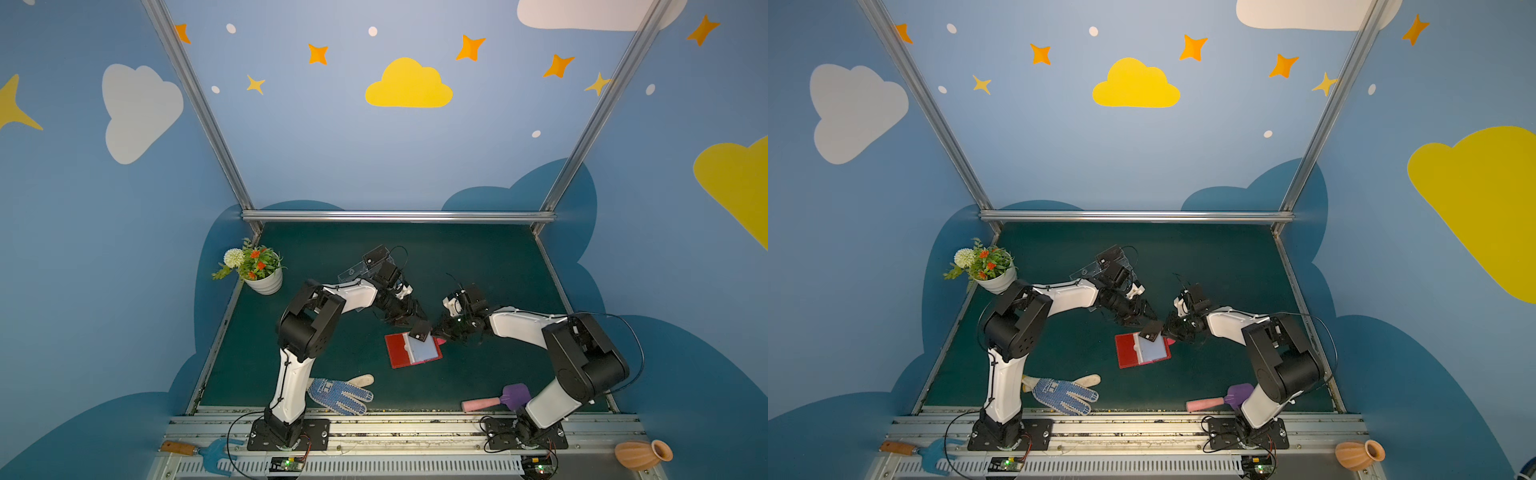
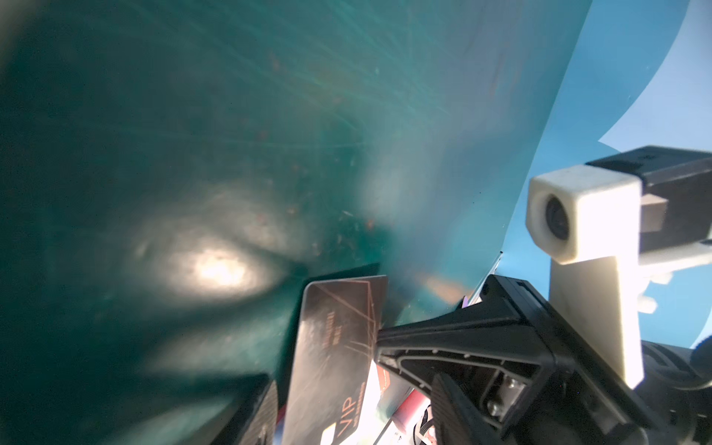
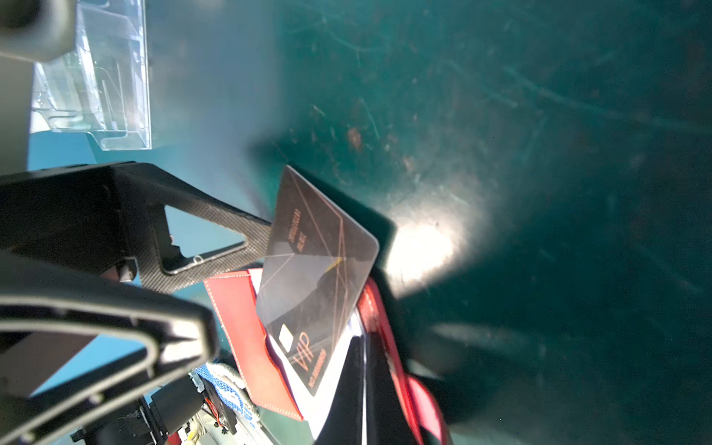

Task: Take the credit cards out of the card holder
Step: Pick up the credit card from the card holder.

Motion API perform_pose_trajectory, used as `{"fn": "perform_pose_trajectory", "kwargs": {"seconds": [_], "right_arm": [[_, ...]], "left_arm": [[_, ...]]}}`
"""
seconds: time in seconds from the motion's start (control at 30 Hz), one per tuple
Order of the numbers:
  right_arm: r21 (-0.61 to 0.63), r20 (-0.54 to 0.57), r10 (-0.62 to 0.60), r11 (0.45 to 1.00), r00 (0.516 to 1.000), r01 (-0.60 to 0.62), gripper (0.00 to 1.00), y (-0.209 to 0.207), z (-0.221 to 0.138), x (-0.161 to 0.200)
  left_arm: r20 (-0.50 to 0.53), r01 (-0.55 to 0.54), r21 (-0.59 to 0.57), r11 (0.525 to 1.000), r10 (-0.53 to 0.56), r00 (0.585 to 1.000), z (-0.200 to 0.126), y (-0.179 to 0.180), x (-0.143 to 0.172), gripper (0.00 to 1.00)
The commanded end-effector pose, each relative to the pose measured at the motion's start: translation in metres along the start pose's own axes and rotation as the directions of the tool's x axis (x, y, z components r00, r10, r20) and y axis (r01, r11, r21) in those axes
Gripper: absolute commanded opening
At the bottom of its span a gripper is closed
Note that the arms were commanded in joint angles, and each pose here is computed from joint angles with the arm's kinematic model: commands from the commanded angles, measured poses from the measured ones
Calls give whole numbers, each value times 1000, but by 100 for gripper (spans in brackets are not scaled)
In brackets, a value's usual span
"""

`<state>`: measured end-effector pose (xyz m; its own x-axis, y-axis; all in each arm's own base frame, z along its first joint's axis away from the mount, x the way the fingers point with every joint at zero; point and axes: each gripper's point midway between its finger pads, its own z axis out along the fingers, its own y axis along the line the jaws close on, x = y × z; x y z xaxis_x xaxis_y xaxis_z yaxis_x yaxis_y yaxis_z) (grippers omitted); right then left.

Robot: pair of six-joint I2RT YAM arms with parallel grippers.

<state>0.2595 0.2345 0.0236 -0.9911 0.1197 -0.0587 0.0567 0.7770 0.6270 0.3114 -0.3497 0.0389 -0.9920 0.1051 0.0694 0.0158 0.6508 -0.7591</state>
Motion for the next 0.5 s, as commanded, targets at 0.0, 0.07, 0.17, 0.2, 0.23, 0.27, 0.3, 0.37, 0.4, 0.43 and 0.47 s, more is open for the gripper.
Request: {"fn": "perform_pose_trajectory", "kwargs": {"seconds": [0.0,0.07,0.17,0.2,0.23,0.27,0.3,0.37,0.4,0.43,0.47], "right_arm": [[4,-2,-15,1000,1000,15,3,-1,5,-1],[10,-3,-15,1000,1000,15,3,-3,5,0],[13,-10,-14,1000,1000,14,3,-5,7,1],[13,-13,-14,1000,1000,15,3,-5,7,2],[14,-14,-14,1000,1000,14,3,-6,8,2],[15,-15,-14,1000,1000,14,3,-6,8,2],[16,-14,-13,1000,1000,14,3,-6,8,2],[14,-16,-14,1000,1000,14,2,-6,8,3],[15,-18,-12,1000,1000,12,2,-7,9,3],[15,-18,-15,1000,1000,15,2,-6,9,3],[15,-17,-15,1000,1000,15,2,-6,9,3]], "left_arm": [[-31,29,-41,999,-30,999,14,17,7,60],[-35,30,-36,999,-31,999,16,17,8,57],[-33,36,-26,999,-37,999,17,17,9,52],[-33,36,-21,999,-37,999,17,16,10,52],[-30,36,-14,999,-37,999,17,16,10,50],[-26,36,-6,999,-37,999,16,14,10,50],[-26,36,3,999,-36,999,17,12,10,50],[-25,38,23,999,-37,999,17,8,11,49],[-24,36,28,999,-36,999,17,7,11,49],[-20,37,34,999,-36,999,16,6,11,48],[-16,36,40,999,-35,999,15,4,11,48]]}}
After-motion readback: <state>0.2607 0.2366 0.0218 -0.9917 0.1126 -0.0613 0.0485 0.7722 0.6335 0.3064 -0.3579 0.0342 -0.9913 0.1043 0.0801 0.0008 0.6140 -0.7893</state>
